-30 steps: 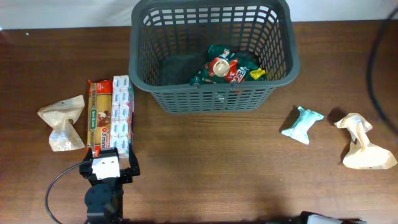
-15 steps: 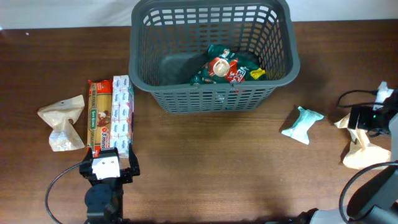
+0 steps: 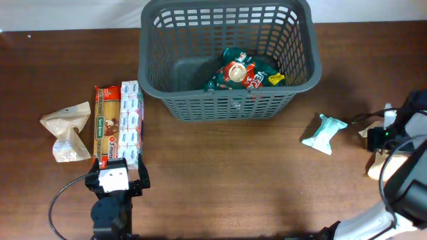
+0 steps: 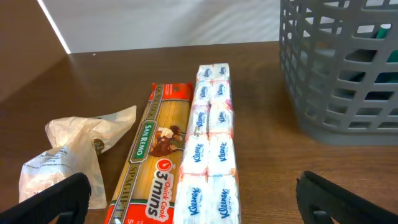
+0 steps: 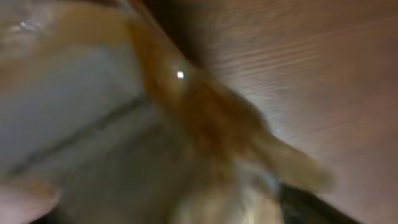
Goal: Pack container
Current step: 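Move the right gripper to the beige paper bag and grasp it, then lift the beige paper bag into the basket and open the right gripper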
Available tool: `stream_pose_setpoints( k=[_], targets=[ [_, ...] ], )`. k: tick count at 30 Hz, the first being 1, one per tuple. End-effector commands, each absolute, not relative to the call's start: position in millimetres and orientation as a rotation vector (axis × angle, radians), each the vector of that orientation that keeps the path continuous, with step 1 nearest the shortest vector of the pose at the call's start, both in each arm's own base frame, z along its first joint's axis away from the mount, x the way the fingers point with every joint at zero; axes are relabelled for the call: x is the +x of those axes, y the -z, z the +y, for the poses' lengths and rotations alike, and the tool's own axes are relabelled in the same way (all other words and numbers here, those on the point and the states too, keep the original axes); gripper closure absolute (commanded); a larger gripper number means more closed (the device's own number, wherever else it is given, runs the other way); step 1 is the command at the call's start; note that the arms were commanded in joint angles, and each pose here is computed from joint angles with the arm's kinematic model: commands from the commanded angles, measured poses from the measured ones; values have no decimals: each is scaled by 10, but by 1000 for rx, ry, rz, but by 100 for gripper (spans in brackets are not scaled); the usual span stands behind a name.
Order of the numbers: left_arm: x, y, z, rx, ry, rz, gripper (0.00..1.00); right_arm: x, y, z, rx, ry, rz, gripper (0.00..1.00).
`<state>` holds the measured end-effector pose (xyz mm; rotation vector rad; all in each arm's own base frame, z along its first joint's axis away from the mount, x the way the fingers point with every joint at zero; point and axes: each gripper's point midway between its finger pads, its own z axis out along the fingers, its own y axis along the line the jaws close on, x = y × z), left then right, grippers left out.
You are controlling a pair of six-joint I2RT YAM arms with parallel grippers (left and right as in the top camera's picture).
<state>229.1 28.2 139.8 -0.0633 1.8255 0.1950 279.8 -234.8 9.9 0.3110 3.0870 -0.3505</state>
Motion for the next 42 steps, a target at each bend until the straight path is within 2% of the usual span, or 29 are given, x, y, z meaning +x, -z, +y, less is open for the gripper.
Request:
stream_pose_setpoints(
  k=[1,2,3,5,9,11,14,17,20,23,26,28,30,37,42],
  targets=[
    [2289,-1390,290,-72,-196,1824,1,2759,66,-2347,374,350,3114,61],
    [2289,-1390,290,-72,-196,1824,1,2771,75,-2353,387,352,3107,89],
    [2289,-1390,290,-72,-196,1824,1,2798,72,-2373,419,361,3088,97],
    [2289,-1390,290,-72,-196,1824,1,2888,2,-2434,519,382,3022,96],
    [2289,-1390,290,-72,-196,1824,1,3278,-451,-2509,636,302,2839,96],
    [2289,-1390,290,-72,-196,1824,1,3501,-834,-2558,676,266,2733,97],
    [2289,-1390,290,-72,-196,1824,1,3919,-1736,-2463,677,114,2539,96],
    [2289,-1390,290,-72,-196,1824,1,4254,-2683,-2051,564,-92,2377,96],
    [2289,-1390,290,-72,-196,1824,1,4411,-3540,-1486,364,-167,2260,97],
    [2289,-1390,290,-72,-196,1824,1,4478,-4216,-781,121,-184,2140,96],
    [2289,-1389,290,-72,-196,1825,1,4482,-4581,-41,-189,-181,2039,97],
    [2289,-1390,290,-72,-196,1824,1,4461,-4668,567,-463,-173,1962,96],
    [2289,-1390,290,-72,-196,1824,1,4487,-4557,1014,-670,-130,1926,96],
    [2289,-1390,290,-72,-196,1824,1,4782,-3792,1943,-947,-167,1975,97],
    [2289,-1390,290,-72,-196,1824,1,4997,-3137,2388,-1079,-202,2025,96]
  ],
)
